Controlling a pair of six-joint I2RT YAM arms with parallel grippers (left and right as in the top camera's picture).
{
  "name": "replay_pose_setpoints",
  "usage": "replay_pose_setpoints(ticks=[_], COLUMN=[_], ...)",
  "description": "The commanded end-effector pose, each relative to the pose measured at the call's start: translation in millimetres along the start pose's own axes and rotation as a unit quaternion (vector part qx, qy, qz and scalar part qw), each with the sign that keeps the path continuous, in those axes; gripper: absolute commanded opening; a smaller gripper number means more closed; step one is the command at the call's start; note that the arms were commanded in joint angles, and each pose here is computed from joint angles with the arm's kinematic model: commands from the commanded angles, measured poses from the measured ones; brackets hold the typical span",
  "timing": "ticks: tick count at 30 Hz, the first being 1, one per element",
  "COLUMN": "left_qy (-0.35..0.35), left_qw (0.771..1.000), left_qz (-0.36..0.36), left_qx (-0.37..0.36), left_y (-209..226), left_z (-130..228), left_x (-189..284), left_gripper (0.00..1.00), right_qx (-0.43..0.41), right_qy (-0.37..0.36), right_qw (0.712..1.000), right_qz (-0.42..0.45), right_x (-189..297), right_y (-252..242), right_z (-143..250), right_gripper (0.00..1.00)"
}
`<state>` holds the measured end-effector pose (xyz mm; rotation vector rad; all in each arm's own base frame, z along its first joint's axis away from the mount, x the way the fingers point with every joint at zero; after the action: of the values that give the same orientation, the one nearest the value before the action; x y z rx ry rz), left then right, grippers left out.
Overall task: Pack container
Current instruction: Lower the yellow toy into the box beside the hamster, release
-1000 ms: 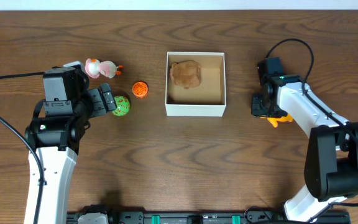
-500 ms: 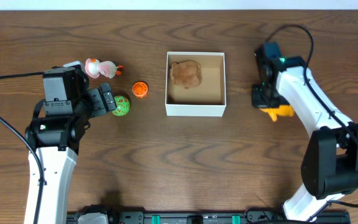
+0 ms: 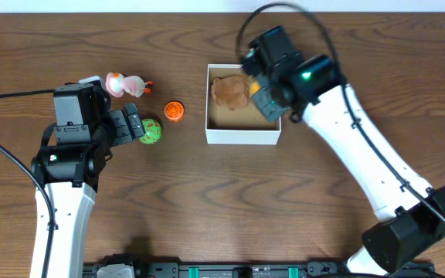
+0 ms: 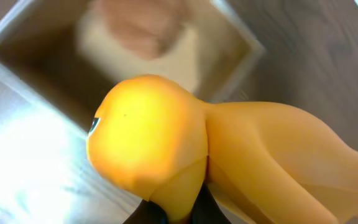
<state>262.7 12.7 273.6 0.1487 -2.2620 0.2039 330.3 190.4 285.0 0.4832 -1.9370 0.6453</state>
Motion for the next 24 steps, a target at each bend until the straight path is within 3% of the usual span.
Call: replay_pose_setpoints(ticks=[1, 8, 13, 24], left_qy=[-0.012, -0.012, -0.012, -0.012], left_qw=[1.000, 1.000, 1.000, 1.000], left_qz=[-0.005, -0.005, -0.005, -0.005], left_qx=[-0.006, -0.006, -0.006, -0.006], left_y=[1, 1, 1, 1], left_z=[-6, -6, -6, -6], left_x=[5, 5, 5, 5], left_gripper=[0.98, 0.98, 0.98, 0.98], right_qx=[0.163, 0.268, 0.394, 0.444], right_qy=[-0.018, -0.005, -0.001, -0.057], right_qw=[0.986, 0.962, 0.915, 0.892], right_qz=[-0.028, -0.045, -0.085, -0.067], right_x=[3, -20, -40, -77], right_y=[20, 22, 19, -7], right_z=[-5, 4, 19, 22], right_gripper=[0.01, 0.01, 0.01, 0.01])
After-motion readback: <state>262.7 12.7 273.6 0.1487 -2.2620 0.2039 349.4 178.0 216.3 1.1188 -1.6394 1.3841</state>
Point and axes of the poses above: each gripper's point midway between its finger pads, its own x axis back along the fingers, its own y axis along the line the jaws close on, z = x × y, the point moved 9 cm from there along x, back along the fingers, and after that the axes turned 3 degrees about -x, right-handed, at the moved point
